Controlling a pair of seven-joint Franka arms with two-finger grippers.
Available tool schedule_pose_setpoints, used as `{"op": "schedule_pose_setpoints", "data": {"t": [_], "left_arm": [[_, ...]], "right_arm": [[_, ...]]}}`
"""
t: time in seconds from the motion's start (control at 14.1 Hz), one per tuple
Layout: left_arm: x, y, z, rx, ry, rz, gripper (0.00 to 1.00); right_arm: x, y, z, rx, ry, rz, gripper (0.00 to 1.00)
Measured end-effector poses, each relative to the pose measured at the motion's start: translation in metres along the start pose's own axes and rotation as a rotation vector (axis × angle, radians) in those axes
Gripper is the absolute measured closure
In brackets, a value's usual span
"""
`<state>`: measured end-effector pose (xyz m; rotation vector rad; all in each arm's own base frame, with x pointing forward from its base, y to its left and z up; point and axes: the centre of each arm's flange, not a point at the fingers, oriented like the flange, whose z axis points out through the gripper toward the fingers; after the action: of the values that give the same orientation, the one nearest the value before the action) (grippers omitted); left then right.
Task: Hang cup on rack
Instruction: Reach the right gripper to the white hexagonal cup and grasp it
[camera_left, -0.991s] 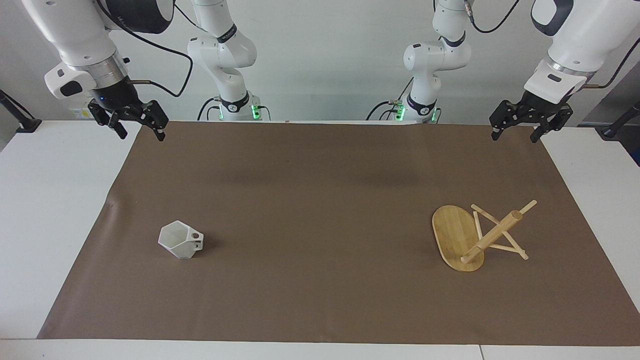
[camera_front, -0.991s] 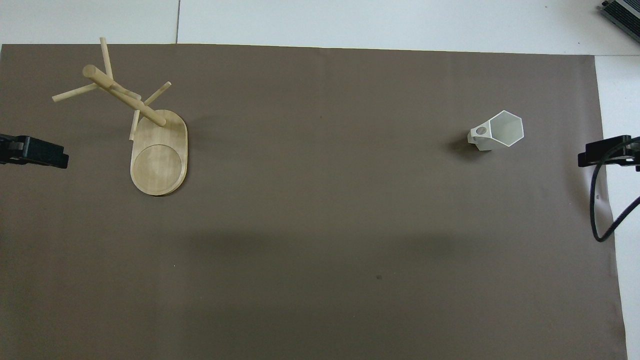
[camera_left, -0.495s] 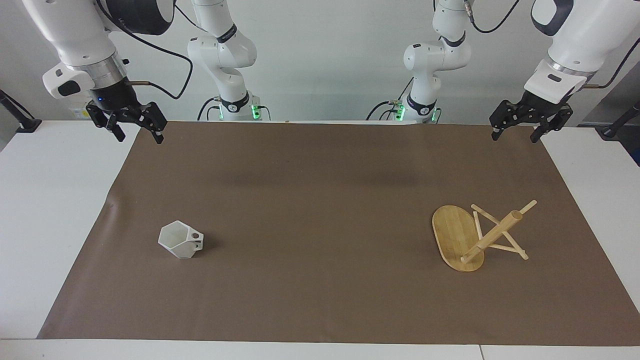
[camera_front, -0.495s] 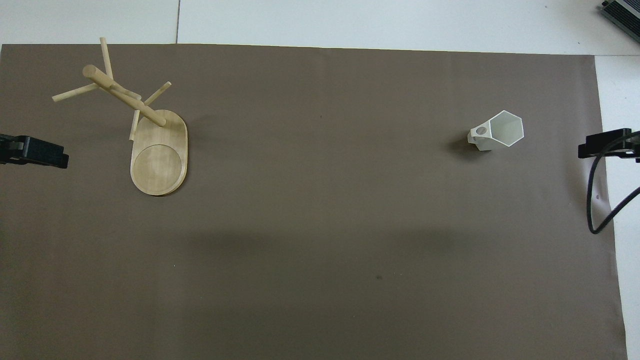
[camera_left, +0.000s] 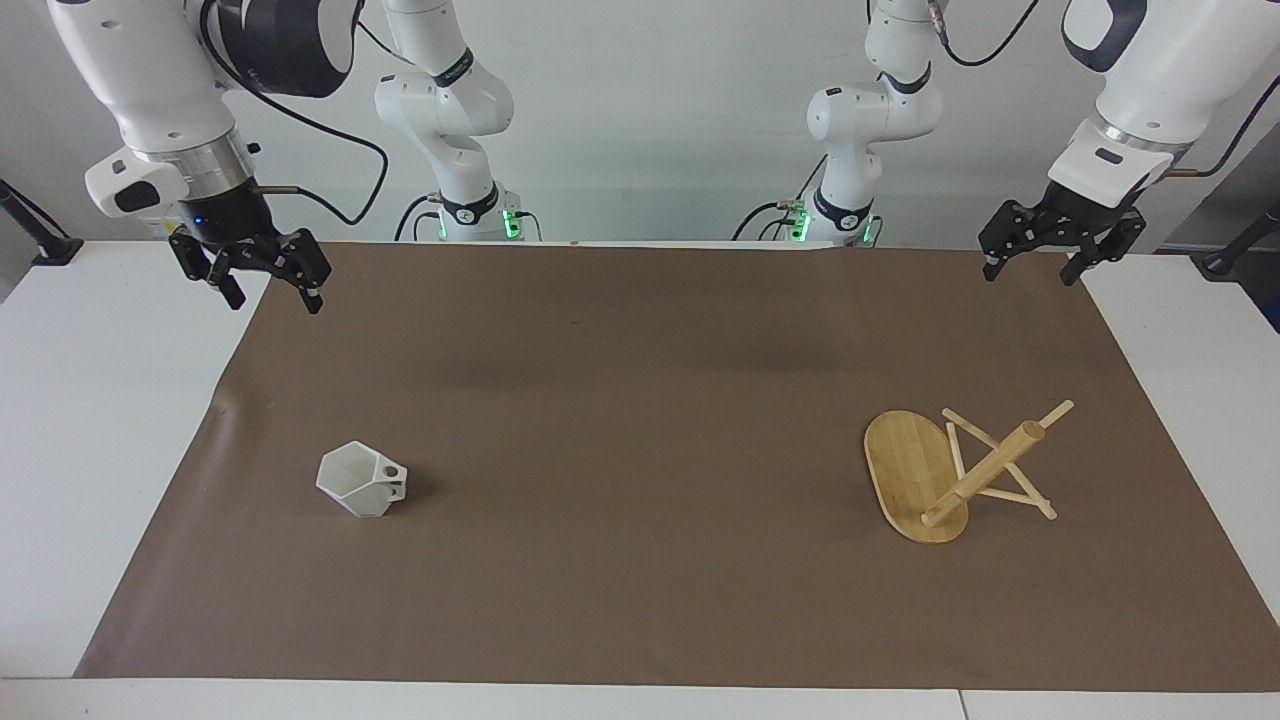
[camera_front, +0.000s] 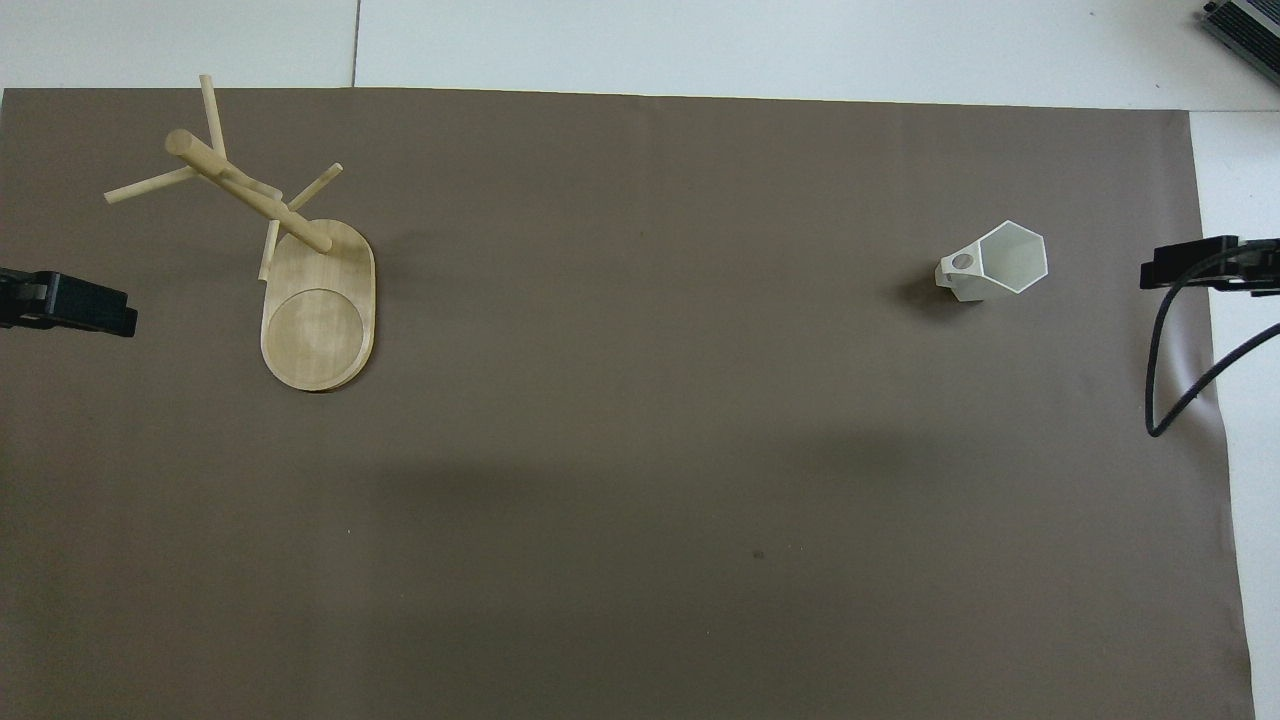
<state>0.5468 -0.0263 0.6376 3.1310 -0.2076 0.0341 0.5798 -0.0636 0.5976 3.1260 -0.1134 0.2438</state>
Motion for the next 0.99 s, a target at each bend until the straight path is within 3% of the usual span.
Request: {"op": "schedule_pose_setpoints", "data": {"t": [0.57, 0.99], "left_arm": [[0.000, 0.000, 0.000, 0.000, 0.000, 0.000, 0.00], [0.000, 0.000, 0.000, 0.000, 0.000, 0.000, 0.00]], "right_arm": [[0.044, 0.000, 0.112, -0.013, 0.020, -0.037, 0.00], [0.042, 0.001, 0.193, -0.022, 0.059, -0.090, 0.00]]}}
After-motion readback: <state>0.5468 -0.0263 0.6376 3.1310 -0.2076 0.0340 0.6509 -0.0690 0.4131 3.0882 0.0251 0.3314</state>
